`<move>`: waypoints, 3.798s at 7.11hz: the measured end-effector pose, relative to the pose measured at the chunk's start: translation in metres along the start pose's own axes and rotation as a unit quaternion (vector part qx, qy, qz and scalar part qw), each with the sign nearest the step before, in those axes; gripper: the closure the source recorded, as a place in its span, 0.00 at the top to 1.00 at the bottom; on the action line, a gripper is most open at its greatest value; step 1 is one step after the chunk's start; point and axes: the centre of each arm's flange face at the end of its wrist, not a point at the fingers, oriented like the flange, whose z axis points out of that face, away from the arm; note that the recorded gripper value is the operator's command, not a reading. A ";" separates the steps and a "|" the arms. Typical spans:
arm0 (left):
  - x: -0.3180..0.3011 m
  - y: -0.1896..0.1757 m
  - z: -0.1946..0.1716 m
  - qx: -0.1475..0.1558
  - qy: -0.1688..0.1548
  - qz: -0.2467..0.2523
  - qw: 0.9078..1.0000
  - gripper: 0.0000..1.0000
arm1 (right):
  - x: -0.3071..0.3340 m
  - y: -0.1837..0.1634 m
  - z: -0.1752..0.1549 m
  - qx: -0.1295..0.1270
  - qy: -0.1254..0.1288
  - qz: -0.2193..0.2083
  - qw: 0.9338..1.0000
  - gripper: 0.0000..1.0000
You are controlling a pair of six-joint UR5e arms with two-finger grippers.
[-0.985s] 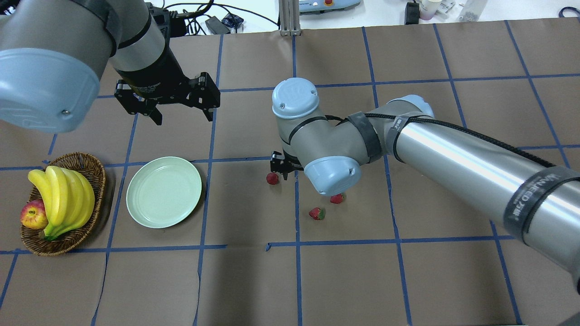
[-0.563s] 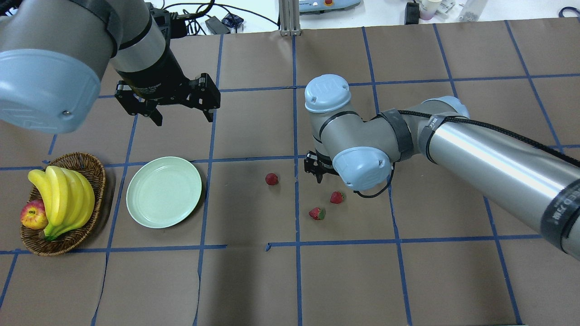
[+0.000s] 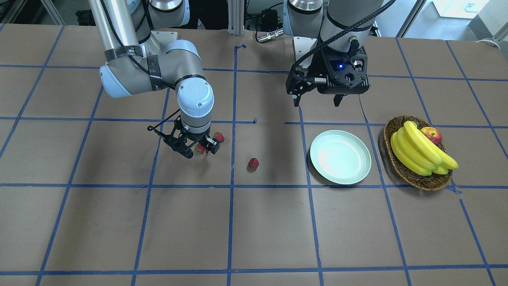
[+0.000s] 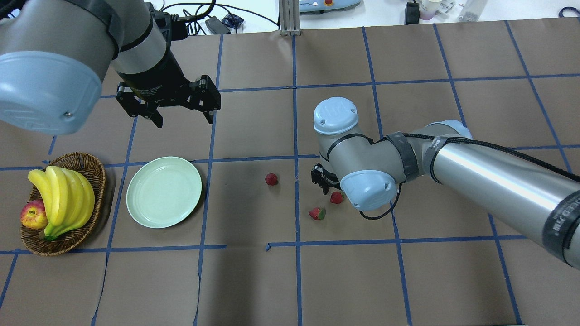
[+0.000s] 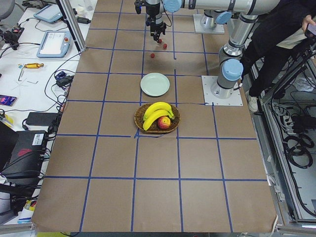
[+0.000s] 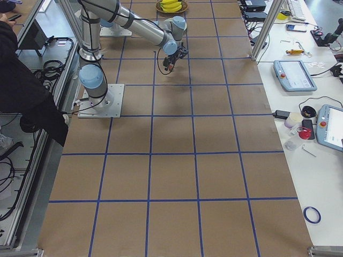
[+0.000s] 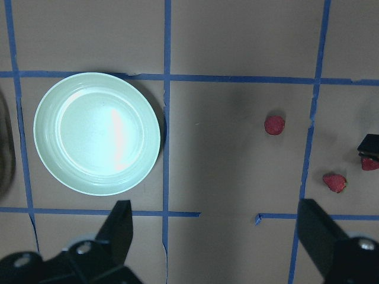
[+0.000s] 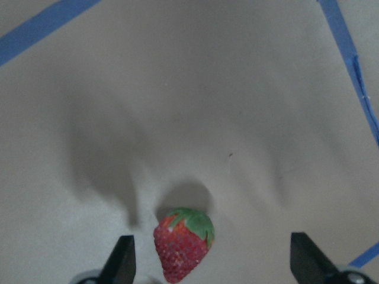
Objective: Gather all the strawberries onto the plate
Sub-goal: 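Move the right gripper back and grasp a second strawberry, then carry the second strawberry toward the plate and release beside the first, then move the right gripper to the last strawberry and grasp it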
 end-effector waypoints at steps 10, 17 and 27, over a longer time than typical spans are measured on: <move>0.000 -0.001 0.000 0.000 0.001 0.000 1.000 1.00 | -0.027 -0.008 -0.047 0.004 -0.069 -0.011 0.998 0.01; 0.000 -0.001 -0.003 0.003 0.001 0.000 1.000 1.00 | -0.135 0.084 -0.039 -0.033 -0.239 -0.174 0.955 0.17; 0.000 -0.002 -0.004 0.004 0.001 0.001 1.000 1.00 | -0.124 0.056 -0.081 -0.002 -0.080 -0.169 0.982 1.00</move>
